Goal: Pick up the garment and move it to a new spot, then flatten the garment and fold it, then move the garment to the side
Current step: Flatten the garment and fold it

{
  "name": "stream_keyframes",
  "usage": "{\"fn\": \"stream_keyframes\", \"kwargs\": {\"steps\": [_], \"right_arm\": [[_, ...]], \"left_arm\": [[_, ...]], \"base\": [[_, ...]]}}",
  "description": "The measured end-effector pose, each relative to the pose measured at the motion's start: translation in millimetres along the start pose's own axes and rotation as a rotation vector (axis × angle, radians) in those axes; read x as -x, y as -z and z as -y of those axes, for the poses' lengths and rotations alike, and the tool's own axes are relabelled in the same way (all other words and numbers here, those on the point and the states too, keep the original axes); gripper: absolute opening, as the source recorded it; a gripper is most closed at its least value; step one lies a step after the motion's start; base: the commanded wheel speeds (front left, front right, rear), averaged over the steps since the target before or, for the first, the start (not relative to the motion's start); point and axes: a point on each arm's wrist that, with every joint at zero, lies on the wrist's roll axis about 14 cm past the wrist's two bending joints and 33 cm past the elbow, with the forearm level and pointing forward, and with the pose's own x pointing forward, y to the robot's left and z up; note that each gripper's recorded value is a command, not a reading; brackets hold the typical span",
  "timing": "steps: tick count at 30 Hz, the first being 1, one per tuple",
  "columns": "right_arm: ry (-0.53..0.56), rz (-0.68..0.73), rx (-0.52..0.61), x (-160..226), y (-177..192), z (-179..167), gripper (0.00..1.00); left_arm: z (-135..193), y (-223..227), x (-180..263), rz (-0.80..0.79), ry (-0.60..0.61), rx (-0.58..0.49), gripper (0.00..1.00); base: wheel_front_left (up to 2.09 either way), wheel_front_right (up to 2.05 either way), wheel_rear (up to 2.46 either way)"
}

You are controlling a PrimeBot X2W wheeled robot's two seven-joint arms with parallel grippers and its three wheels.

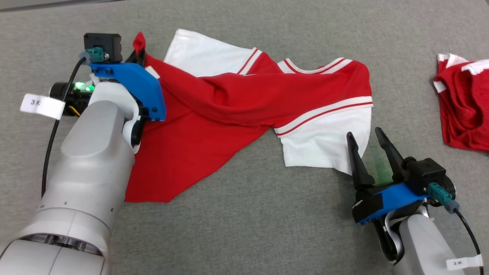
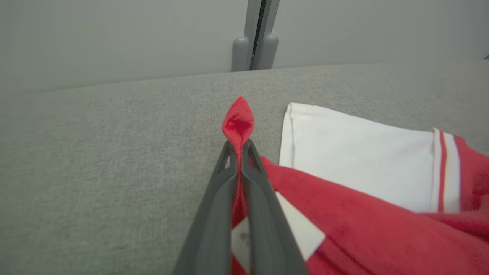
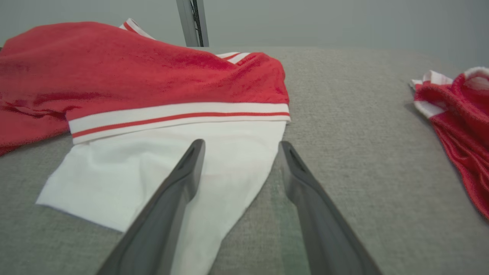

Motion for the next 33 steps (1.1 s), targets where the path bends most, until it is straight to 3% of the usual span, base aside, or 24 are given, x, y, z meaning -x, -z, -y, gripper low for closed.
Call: {"fn": "stream_keyframes", "kwargs": {"steps": [5, 13, 24, 25, 26, 27, 28, 33], "right_arm": [[-0.027, 0.034, -0.012, -3, -12, -11, 1.0], [-0.091, 0.046, -0.032, 12, -16, -38, 1.0], [-0.144, 0.044, -0.041, 46, -14, -56, 1.0], [-0.145, 0.048, -0.041, 49, -15, -56, 1.0], [-0.148, 0.05, -0.041, 51, -16, -57, 1.0], [-0.151, 0.051, -0.041, 54, -16, -58, 1.0], [-0.153, 0.051, -0.042, 56, -15, -59, 1.0], [-0.164, 0.059, -0.049, 68, -16, -62, 1.0]], "left_arm": [[-6, -50, 29, 0.242, -0.013, 0.017, 0.0], [-16, -85, 103, 0.466, -0.052, 0.078, 0.0], [-42, 17, 205, 0.498, -0.245, 0.246, 0.0], [-44, 26, 212, 0.49, -0.262, 0.253, 0.07], [-47, 35, 219, 0.486, -0.287, 0.266, 0.4], [-49, 44, 225, 0.477, -0.305, 0.279, 0.85], [-51, 54, 232, 0.468, -0.327, 0.297, 1.0], [-59, 78, 257, 0.457, -0.417, 0.316, 1.0]], "base": [[0.0, 0.0, 0.0], [0.0, 0.0, 0.0], [0.0, 0.0, 0.0], [0.0, 0.0, 0.0], [0.0, 0.0, 0.0], [0.0, 0.0, 0.0], [0.0, 0.0, 0.0], [0.0, 0.0, 0.0]]}}
